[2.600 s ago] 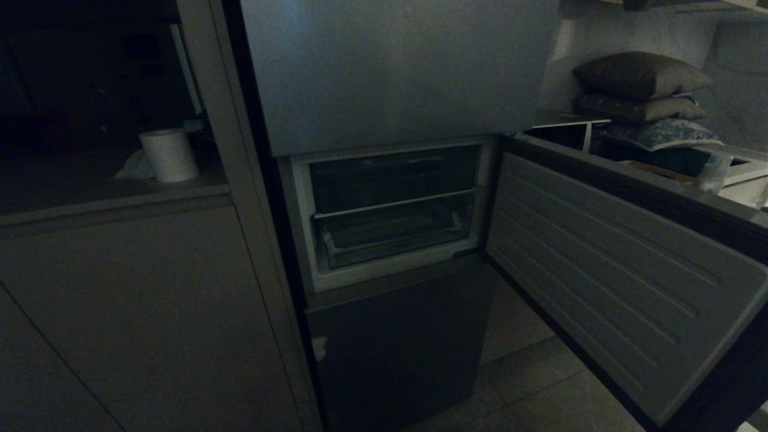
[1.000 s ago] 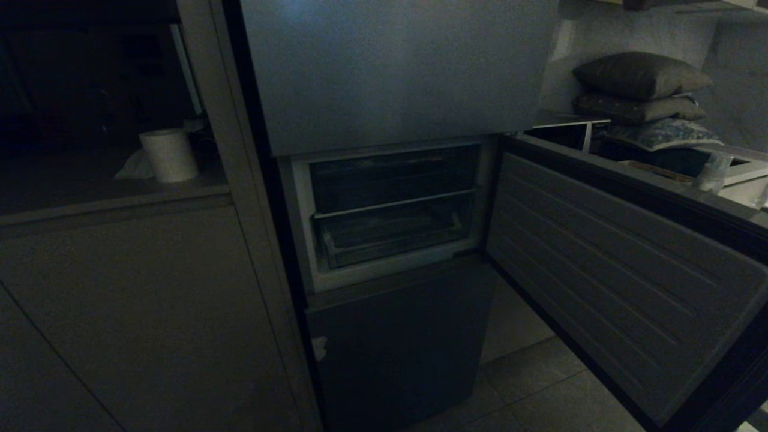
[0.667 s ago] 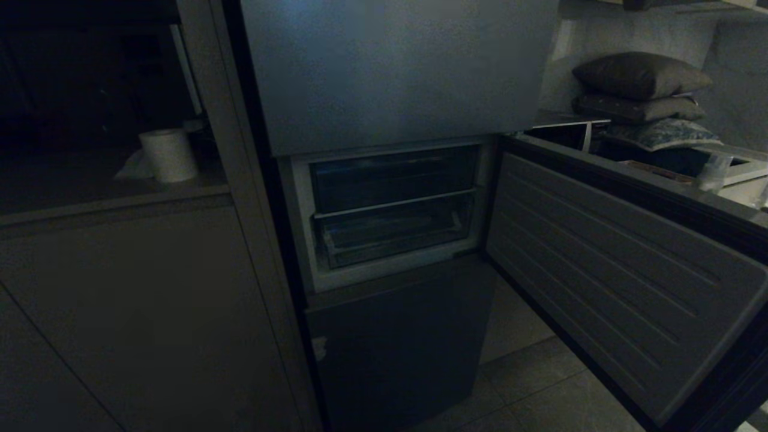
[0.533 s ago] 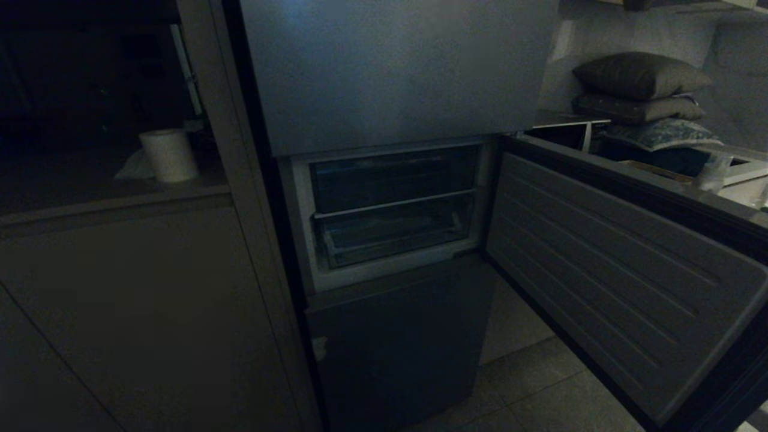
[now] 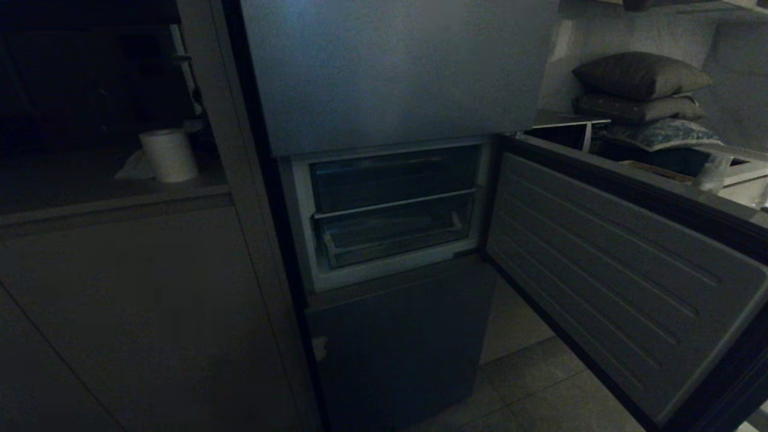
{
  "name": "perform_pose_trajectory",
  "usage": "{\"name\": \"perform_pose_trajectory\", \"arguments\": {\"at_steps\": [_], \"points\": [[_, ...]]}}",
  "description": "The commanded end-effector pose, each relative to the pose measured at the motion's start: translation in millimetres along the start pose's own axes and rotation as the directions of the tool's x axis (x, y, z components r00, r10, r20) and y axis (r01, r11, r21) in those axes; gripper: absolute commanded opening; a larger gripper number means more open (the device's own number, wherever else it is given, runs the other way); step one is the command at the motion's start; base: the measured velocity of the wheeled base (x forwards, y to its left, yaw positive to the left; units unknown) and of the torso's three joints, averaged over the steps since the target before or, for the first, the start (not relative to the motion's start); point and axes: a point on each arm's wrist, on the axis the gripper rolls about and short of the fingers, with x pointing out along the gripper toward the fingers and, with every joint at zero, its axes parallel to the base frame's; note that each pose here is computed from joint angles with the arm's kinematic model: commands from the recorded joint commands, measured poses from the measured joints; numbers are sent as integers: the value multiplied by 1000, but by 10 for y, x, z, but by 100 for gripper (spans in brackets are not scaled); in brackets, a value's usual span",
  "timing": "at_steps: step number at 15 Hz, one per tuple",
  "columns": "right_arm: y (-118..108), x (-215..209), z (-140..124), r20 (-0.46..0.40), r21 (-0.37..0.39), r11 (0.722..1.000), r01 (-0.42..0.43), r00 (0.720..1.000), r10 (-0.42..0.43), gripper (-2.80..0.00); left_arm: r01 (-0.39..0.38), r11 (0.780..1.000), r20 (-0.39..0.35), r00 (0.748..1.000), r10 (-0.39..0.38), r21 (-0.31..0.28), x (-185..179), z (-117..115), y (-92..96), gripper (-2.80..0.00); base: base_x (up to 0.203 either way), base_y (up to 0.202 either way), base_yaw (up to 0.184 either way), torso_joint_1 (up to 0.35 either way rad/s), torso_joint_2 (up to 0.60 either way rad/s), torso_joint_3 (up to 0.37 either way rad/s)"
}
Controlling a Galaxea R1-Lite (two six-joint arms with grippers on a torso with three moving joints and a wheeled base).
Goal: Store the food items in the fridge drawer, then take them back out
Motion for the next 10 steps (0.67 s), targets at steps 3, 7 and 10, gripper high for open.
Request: {"name": "perform_pose_trajectory", "arguments": {"at_steps": [3,7,10], "points": [[0,0,-3,1,-3,1000,-1,1000,1,-280,-16,997,5,1000,16,-77,0,5,4,-280,0,0,0,0,0,0],[0,1,-5,-2,-3,1000,1,1000,-1,-280,-18,996,6,1000,18,-89,0,7,5,-280,0,0,0,0,0,0],[0,1,-5,-2,-2,1000,1,1000,-1,-280,-19,996,7,1000,20,-89,0,8,5,-280,0,0,0,0,0,0]]}}
